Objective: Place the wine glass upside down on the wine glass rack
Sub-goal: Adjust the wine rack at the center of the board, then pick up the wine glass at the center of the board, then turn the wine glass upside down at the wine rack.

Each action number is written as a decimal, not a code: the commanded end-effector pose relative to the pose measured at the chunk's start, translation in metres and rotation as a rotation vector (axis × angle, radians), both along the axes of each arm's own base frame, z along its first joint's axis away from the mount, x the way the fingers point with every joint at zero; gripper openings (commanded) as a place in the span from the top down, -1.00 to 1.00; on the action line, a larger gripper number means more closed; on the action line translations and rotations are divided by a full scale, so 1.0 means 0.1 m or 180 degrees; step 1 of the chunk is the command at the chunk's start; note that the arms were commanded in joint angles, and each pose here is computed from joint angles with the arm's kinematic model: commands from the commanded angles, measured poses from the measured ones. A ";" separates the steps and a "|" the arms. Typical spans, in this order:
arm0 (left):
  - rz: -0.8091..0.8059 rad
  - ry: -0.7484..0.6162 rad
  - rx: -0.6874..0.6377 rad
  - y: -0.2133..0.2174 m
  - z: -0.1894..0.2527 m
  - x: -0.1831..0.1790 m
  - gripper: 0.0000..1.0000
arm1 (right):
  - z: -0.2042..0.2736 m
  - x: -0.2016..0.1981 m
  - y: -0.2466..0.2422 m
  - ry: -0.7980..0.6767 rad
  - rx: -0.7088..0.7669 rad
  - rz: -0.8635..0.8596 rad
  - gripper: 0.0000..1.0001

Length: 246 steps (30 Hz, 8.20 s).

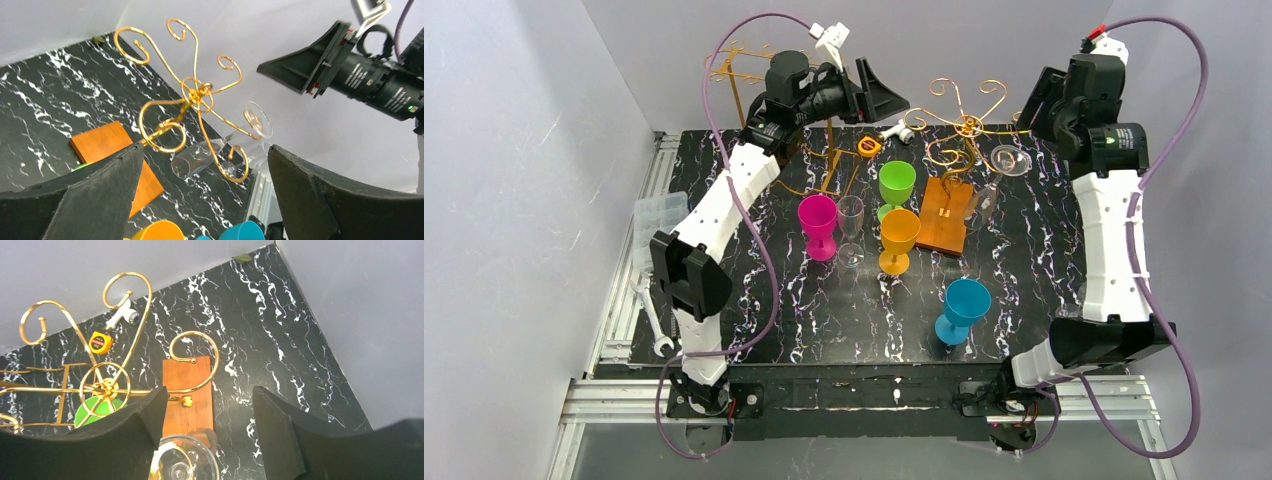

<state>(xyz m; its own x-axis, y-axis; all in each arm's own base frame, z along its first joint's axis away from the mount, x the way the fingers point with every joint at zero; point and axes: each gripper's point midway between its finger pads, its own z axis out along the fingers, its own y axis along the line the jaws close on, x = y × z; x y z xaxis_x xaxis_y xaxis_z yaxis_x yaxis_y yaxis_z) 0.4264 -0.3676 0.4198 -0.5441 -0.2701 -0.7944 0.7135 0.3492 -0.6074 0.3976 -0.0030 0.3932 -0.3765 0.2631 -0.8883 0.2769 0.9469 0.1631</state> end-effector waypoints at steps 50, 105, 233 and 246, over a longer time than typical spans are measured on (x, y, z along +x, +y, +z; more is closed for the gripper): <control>0.0404 -0.0343 0.3269 2.43 -1.34 -1.78 -0.97 | -1.67 -2.42 1.66 0.1704 0.1317 0.2124 -0.34; -0.0143 0.0006 0.1958 1.81 -0.90 -2.19 -0.97 | -0.27 -2.50 2.46 0.0983 0.0307 0.3123 0.97; 0.0116 -0.1713 0.1933 1.70 -0.23 -1.75 -0.88 | -0.77 -1.65 1.69 -0.0719 -0.0177 0.1426 0.01; 0.0129 -0.1775 0.1997 1.73 -0.29 -1.74 -0.88 | -1.00 -1.10 1.58 -0.0481 0.0238 0.1662 0.09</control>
<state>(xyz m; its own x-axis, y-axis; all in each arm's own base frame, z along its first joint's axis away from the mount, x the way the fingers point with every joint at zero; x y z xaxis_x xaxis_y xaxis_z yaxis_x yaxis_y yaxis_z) 0.2589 -0.1950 0.3887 -0.0525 0.3005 -0.9523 0.8258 0.5493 0.1278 0.2882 0.1323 0.2723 -0.3977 0.1124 -0.9106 -0.1310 0.9753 0.1776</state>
